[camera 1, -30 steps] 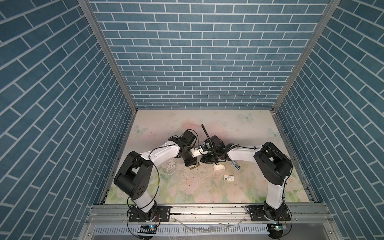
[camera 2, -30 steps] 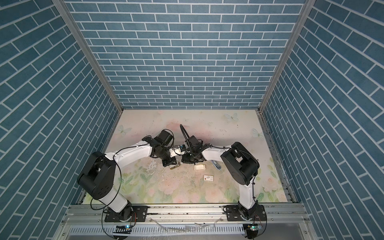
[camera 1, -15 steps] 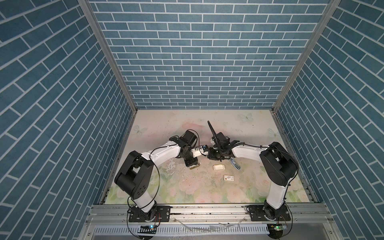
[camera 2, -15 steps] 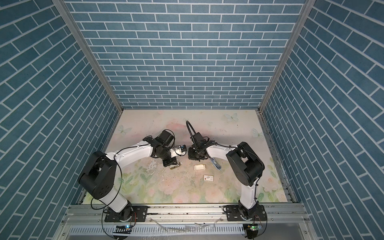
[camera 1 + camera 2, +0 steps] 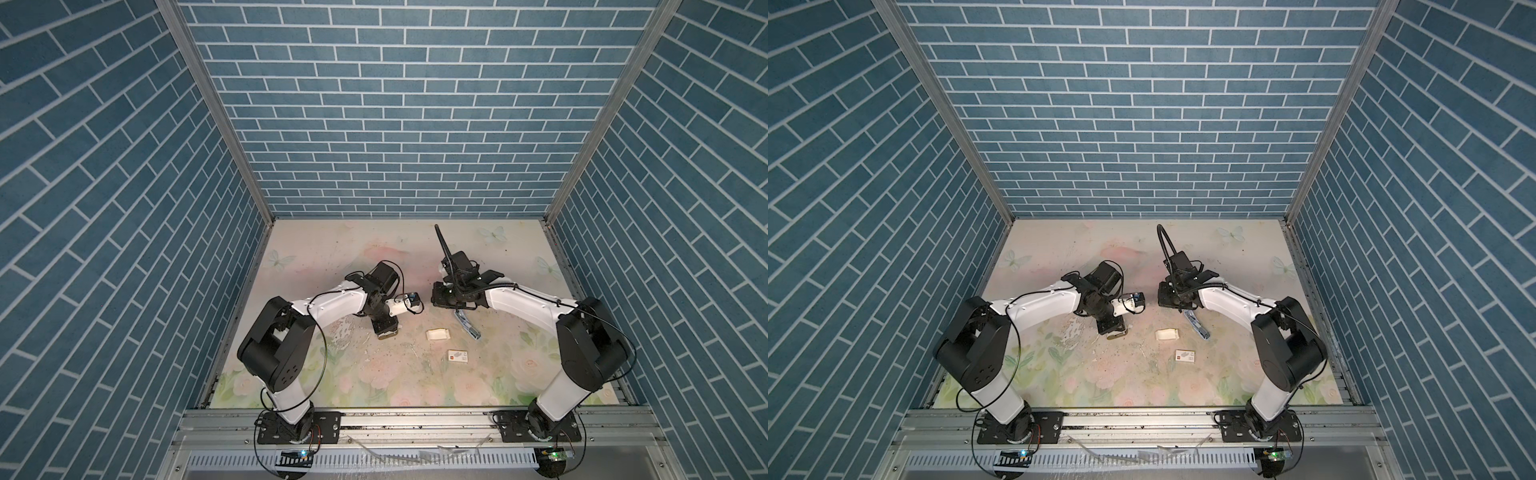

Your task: Load the staples into the stapler

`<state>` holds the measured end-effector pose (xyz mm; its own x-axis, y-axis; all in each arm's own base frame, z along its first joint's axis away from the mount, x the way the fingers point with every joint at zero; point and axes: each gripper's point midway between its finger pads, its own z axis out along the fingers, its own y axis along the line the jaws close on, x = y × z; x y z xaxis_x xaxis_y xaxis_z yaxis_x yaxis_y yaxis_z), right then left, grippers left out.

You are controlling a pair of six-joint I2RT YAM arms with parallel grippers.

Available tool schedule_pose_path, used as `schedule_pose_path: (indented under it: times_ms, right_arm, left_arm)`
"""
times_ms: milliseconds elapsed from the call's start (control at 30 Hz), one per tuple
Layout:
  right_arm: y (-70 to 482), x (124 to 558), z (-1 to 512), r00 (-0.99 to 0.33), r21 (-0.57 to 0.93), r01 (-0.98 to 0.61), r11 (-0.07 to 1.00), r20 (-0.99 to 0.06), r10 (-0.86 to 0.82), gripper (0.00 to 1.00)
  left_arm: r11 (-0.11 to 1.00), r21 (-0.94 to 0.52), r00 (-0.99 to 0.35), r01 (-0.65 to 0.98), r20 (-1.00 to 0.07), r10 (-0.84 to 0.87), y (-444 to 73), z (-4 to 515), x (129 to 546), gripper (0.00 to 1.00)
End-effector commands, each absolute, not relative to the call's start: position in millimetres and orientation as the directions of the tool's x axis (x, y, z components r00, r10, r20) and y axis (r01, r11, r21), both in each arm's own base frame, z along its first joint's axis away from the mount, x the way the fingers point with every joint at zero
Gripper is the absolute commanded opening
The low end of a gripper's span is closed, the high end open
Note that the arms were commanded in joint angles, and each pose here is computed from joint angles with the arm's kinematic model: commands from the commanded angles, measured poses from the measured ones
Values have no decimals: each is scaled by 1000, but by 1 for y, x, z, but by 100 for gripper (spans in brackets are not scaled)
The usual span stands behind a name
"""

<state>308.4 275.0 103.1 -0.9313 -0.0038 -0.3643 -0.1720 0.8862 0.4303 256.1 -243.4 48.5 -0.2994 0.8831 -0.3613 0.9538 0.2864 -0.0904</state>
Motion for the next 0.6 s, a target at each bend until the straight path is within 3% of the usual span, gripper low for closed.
schedule_pose_path:
  times_ms: [0,567]
  right_arm:
    - [263,307,131,-909,399,-205,894,-416,-23,14]
    - [223,269,146,-889,402,-172,899,-456,34,13]
  left_arm:
    - [297,-151,-324,943,-199,925,-221,24,232,11]
    - [278,-162,-287,947,-34,957,-212,-6,220,0]
